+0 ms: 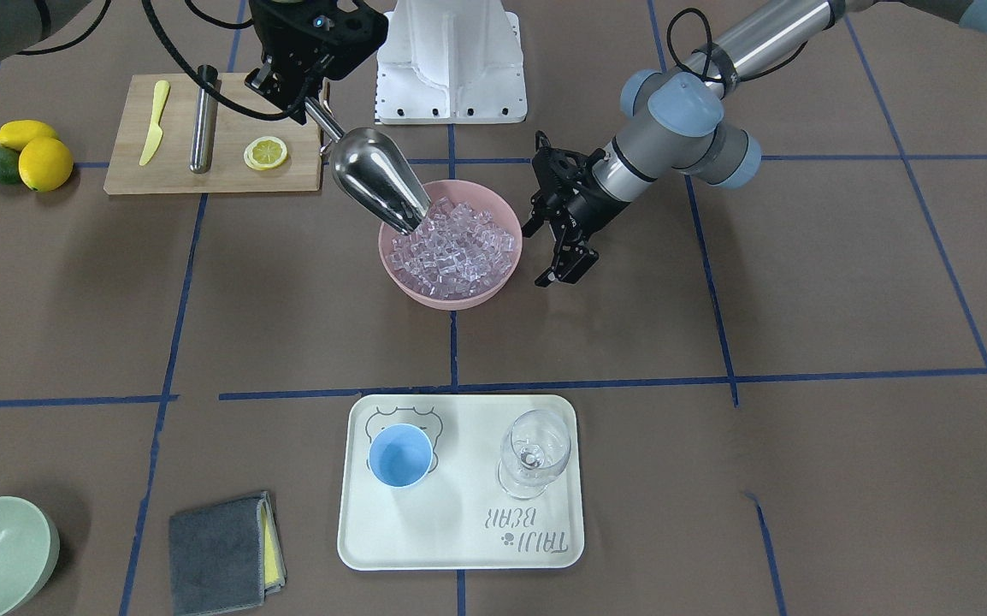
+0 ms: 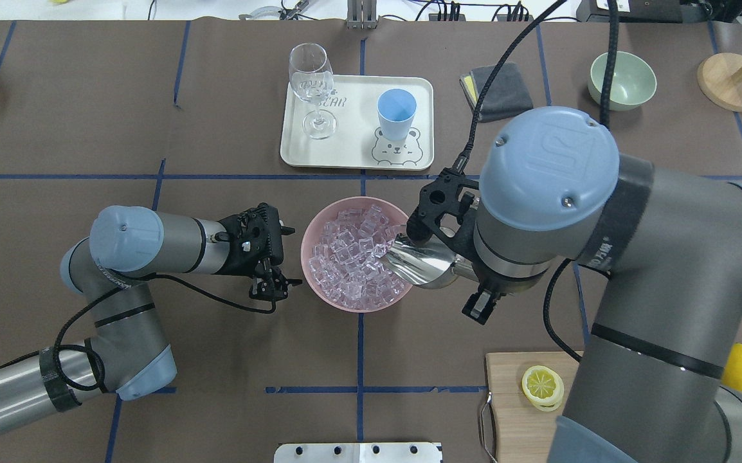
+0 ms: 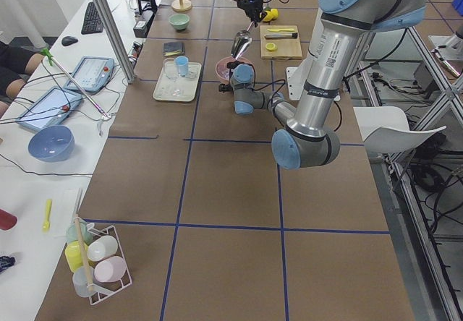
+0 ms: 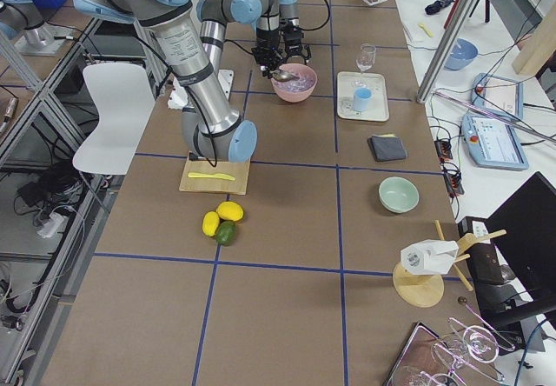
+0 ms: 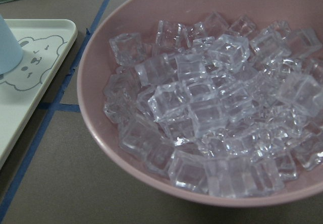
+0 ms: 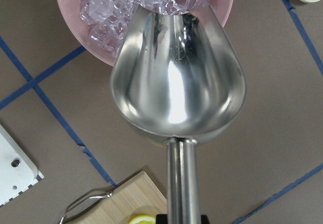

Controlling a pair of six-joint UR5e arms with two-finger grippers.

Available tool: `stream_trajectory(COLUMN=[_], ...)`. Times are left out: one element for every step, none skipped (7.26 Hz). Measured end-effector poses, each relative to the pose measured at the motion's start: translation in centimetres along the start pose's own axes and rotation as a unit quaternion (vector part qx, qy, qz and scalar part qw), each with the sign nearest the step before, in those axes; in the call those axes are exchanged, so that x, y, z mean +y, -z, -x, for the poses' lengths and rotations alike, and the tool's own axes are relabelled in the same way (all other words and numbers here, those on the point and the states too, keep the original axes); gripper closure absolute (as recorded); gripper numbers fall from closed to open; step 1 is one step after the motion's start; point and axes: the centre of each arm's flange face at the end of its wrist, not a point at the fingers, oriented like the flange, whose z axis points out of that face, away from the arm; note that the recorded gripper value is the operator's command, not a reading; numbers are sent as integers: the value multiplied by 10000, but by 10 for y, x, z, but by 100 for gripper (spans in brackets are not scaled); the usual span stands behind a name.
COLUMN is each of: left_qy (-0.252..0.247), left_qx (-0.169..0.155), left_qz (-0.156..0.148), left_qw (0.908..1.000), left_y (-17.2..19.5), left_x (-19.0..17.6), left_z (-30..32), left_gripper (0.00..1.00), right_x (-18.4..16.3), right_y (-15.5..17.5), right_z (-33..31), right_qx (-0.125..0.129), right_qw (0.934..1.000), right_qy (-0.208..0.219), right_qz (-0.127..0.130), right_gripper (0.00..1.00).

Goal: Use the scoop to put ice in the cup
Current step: 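Lower the scoop into the ice cubes with the right gripper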

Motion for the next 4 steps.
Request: stream_trajectory(left_qy=[24,35,62,119], left_qx=[58,133,220,272], left_qz=[12,16,15,6], left_qw=[10000,9999,9997,9996], left_y=[-1,-1,-1,-1], left_x=[1,1,1,0], left_z=[-1,-2,-4,-5], left_gripper=[0,0,0,0], right_x=[-13,-26,-42,-56], right_y=[2,3,5,9], right_z=[-2,-3,-2,1], right_qx=[55,115,176,242], right_qw=[9997,9988,9972,9949], right_qy=[143,301,438,582], right_qz=[168,365,580,788], right_gripper=[100,100,100,100])
